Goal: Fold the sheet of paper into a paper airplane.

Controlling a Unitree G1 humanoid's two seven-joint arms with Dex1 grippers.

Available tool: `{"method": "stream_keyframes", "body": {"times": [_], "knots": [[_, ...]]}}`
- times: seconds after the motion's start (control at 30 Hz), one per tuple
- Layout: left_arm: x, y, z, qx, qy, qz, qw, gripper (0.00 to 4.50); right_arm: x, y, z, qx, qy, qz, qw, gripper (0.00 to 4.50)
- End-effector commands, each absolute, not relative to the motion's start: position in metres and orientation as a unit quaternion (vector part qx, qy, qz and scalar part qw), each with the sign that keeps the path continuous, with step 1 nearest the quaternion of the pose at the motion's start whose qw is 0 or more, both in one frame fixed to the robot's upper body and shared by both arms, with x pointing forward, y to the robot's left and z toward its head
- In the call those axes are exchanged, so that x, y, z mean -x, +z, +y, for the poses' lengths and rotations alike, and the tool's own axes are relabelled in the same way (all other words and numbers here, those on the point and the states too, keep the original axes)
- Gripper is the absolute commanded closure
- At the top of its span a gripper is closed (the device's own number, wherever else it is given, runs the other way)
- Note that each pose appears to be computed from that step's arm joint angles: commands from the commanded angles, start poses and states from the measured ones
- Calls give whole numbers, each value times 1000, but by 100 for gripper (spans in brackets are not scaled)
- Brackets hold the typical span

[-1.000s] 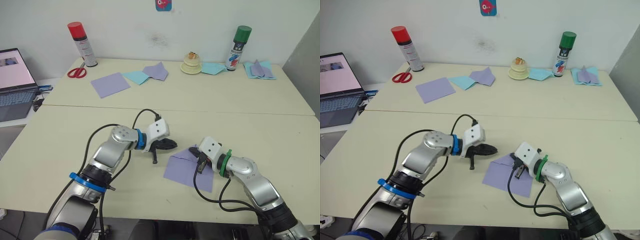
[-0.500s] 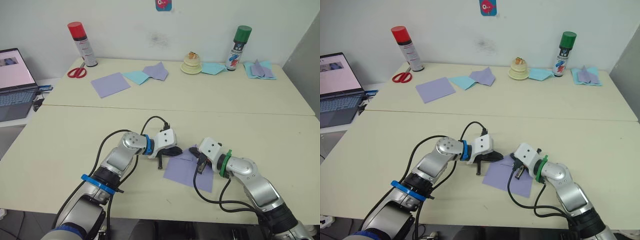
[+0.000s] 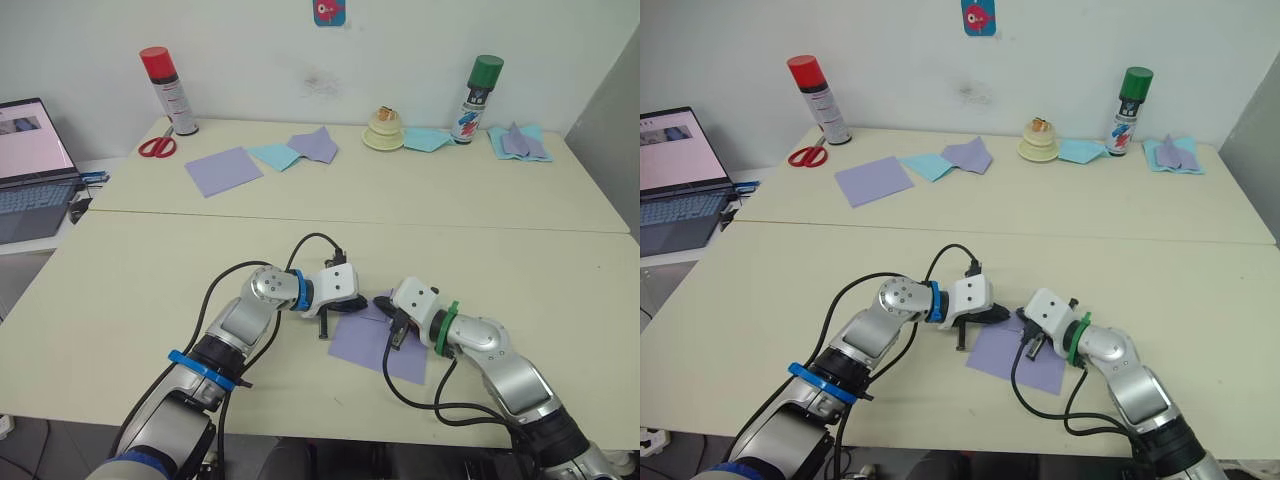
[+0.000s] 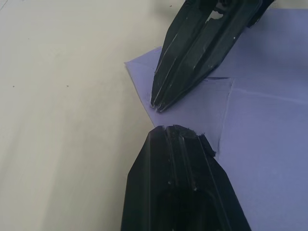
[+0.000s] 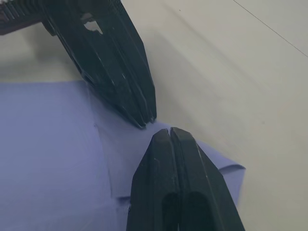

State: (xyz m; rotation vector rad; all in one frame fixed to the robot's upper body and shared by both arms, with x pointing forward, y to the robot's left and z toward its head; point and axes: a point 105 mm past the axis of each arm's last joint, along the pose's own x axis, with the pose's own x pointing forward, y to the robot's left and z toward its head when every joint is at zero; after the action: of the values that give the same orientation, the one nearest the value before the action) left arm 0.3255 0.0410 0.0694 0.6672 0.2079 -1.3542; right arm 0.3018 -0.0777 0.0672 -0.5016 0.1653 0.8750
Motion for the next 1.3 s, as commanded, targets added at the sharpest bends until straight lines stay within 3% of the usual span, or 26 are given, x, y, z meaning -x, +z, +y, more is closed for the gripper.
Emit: {"method": "stream_keyframes", "body": {"times": [0.03,0.27,0.73,0.9,1.13,1.3], "knots": [[-314,29,48,-309,-615,166,706,448,-302,58,-77,245,419,105,868,450],[-312,24,50,-309,-614,173,705,448,-307,44,-102,230,368,171,884,450],[-316,24,48,-312,-612,173,706,448,-318,42,-131,198,274,195,921,450],[-316,25,45,-312,-613,173,705,448,-328,64,-130,178,253,137,941,450],[-318,26,43,-308,-609,173,710,448,-321,111,-104,192,317,6,929,450],[-320,28,40,-305,-605,174,715,448,-310,102,-95,209,360,23,909,450]]}}
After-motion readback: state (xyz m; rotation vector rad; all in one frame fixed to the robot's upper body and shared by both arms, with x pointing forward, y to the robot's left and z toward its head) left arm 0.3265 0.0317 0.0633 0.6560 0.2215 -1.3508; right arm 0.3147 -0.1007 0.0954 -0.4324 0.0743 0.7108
